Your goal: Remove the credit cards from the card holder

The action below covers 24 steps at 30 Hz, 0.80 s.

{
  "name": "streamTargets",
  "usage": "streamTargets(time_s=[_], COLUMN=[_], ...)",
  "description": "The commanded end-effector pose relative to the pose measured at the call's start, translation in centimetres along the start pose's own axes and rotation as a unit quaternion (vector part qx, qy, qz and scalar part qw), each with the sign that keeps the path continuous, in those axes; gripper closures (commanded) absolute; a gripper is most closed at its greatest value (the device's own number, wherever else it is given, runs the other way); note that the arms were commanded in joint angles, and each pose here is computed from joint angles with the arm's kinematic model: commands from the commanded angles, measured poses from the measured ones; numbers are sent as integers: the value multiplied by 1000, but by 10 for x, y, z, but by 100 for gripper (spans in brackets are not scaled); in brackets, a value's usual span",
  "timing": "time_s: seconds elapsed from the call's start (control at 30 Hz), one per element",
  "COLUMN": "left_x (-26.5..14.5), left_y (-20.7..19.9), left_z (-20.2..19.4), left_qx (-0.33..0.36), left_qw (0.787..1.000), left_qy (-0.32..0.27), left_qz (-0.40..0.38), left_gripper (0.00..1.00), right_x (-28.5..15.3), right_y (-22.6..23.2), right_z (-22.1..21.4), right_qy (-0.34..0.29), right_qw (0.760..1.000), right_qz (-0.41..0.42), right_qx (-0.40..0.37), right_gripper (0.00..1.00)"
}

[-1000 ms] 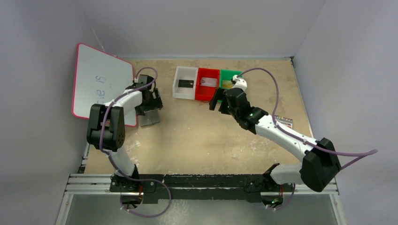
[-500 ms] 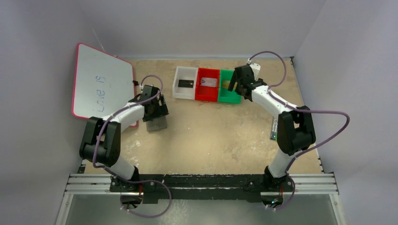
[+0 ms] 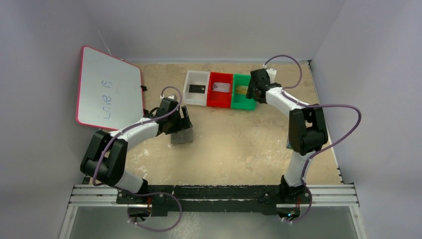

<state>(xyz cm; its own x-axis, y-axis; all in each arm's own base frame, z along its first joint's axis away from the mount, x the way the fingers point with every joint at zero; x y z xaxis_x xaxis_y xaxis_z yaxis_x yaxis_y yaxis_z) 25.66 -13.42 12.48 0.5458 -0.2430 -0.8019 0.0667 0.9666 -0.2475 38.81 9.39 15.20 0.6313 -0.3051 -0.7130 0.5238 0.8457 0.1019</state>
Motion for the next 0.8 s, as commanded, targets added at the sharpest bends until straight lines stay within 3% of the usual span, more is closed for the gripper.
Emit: streamTargets(time_s=[0.0,0.23,0.47,0.57,0.67,0.77], left_x=[1,-2,-6,-11,-30,-56], left_y=[-17,-32,-48,-54,-55,-48], left_z=[-27,-29,-31,-27,-12,5], left_qx=[-8,6,17,17,10,-7], left_qw=[998,996,994,994,996,995], left_qy=[50,46,40,27,-23,-90], left_qz=[-47,-72,-101,-108,-87,-37], left_gripper=[21,21,22,23,22,18], right_x=[-4,-1,-14,-35,-65,-101], right_y=[-10,-26,-32,-27,-23,-20], right_z=[16,19,28,37,37,26], right_qy=[-31,-39,-38,-44,-44,-51], right_qw=[999,998,999,998,985,942], right_qz=[-21,-54,-29,44,167,332], right_qx=[6,6,19,27,24,8], right_gripper=[0,0,0,0,0,3])
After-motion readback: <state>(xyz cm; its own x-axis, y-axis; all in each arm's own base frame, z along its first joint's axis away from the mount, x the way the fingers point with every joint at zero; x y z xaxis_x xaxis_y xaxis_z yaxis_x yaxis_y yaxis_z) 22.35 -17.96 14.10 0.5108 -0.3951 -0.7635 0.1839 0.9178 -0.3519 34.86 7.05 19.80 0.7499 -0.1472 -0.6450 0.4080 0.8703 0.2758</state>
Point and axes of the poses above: each gripper's point midway between its finger pads, its own x axis out along the fingers, its own y axis along the line the jaws close on, z = x × y, the point moved 10 cm from there along -x, back along the fingers, and after that the axes turned 14 degrees about x, right-handed, at the moved point
